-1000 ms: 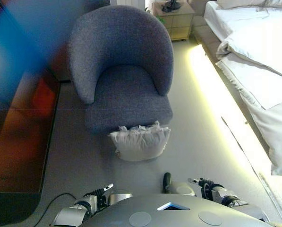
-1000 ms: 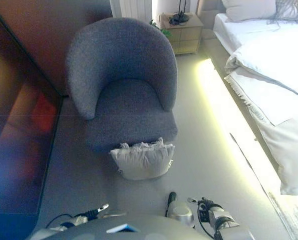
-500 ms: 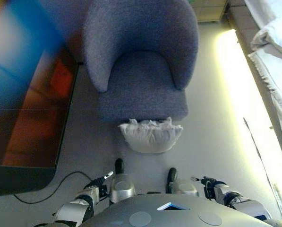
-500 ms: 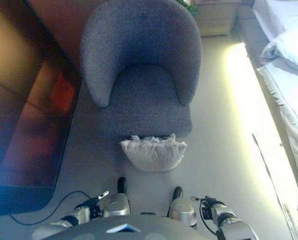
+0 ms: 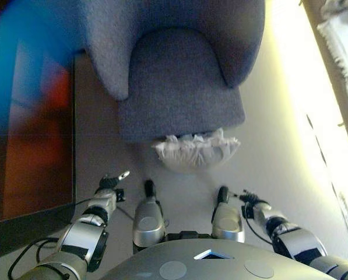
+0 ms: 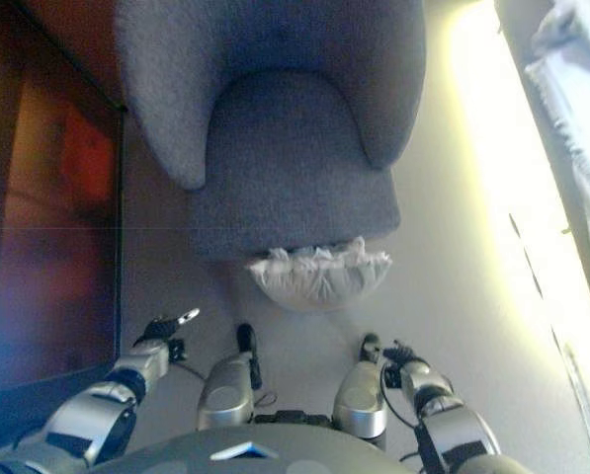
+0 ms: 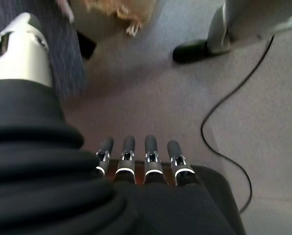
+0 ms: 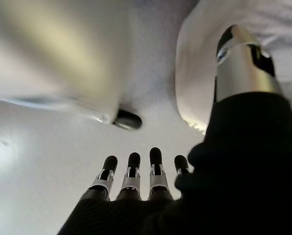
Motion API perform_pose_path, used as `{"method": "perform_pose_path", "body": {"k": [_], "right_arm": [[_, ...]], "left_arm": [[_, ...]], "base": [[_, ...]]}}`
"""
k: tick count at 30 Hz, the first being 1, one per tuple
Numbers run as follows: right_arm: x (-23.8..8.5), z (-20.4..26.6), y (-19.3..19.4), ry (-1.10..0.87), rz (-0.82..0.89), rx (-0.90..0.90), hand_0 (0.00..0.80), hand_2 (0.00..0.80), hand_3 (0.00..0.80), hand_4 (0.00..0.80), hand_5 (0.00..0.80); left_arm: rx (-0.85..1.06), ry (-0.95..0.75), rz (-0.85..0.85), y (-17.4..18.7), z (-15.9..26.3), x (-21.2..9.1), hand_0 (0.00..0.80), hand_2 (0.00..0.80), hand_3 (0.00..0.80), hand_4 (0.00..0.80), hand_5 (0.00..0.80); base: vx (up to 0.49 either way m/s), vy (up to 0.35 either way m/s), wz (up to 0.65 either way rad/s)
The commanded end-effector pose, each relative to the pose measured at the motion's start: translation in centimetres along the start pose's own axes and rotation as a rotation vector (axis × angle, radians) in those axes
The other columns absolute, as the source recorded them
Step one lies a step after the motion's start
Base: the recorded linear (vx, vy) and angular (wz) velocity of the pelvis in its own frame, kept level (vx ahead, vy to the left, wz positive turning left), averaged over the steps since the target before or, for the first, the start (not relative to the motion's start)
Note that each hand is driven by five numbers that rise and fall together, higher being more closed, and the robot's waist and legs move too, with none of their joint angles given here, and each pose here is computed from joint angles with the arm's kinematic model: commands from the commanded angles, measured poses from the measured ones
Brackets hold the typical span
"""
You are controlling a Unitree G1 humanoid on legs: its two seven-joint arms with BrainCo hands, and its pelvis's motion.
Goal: Pick up the cushion and take it to the sofa
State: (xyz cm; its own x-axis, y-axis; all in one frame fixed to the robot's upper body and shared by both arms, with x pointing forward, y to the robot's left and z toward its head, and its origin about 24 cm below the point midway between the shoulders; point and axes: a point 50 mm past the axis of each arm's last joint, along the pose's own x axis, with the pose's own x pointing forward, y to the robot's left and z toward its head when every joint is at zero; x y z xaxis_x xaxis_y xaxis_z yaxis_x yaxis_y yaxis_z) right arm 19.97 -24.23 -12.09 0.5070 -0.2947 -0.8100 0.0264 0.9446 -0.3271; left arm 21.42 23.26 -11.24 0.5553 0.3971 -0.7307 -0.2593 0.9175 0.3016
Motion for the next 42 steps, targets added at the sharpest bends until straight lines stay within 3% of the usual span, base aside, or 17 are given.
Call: {"method": "perform_pose_path", "body": {"k": [1,7,20,25,31,36,42], "right_arm": [[-0.1,4.0,-2.3,-0.155,-0.179,-0.011,0.000,0.000,0.000,0.000,0.000],[-2.2,14.3,-7.4,-0.416,-0.418,0.014,0.000,0.000,0.000,0.000,0.000],[-8.2,24.3,-12.3,-0.723,-0.764,0.021,0.000,0.000,0.000,0.000,0.000],[-12.1,29.1,-12.6,-0.920,-0.728,0.157,0.000,0.000,0.000,0.000,0.000],[-17.7,34.5,-11.3,-1.202,-0.708,0.095,0.000,0.000,0.000,0.000,0.000],[-20.2,34.2,-13.3,-1.380,-0.733,0.055,0.000,0.000,0.000,0.000,0.000],[-23.9,35.8,-12.8,-1.544,-0.718,-0.013,0.000,0.000,0.000,0.000,0.000]], "left_arm": [[0.026,-0.151,0.070,0.5,3.5,0.2,0.000,0.000,0.000,0.000,0.000],[0.145,-0.460,0.050,-0.1,12.8,-0.9,0.000,0.000,0.000,0.000,0.000],[0.080,-0.774,0.061,-0.7,23.0,-4.6,0.000,0.000,0.000,0.000,0.000],[0.037,-1.009,0.051,-0.4,29.0,-8.5,0.000,0.000,0.000,0.000,0.000],[0.071,-1.149,0.063,-0.7,33.9,-12.7,0.000,0.000,0.000,0.000,0.000],[0.043,-1.321,0.125,1.5,36.8,-16.4,0.000,0.000,0.000,0.000,0.000],[0.097,-1.440,0.142,1.8,38.9,-19.9,0.000,0.000,0.000,0.000,0.000]], "base": [[-0.111,-0.088,-0.07],[-0.144,-0.042,-0.05],[-0.096,0.012,-0.07],[-0.022,-0.016,-0.02],[-0.012,0.003,0.02],[0.000,-0.002,0.07],[0.002,-0.004,0.01]]}}
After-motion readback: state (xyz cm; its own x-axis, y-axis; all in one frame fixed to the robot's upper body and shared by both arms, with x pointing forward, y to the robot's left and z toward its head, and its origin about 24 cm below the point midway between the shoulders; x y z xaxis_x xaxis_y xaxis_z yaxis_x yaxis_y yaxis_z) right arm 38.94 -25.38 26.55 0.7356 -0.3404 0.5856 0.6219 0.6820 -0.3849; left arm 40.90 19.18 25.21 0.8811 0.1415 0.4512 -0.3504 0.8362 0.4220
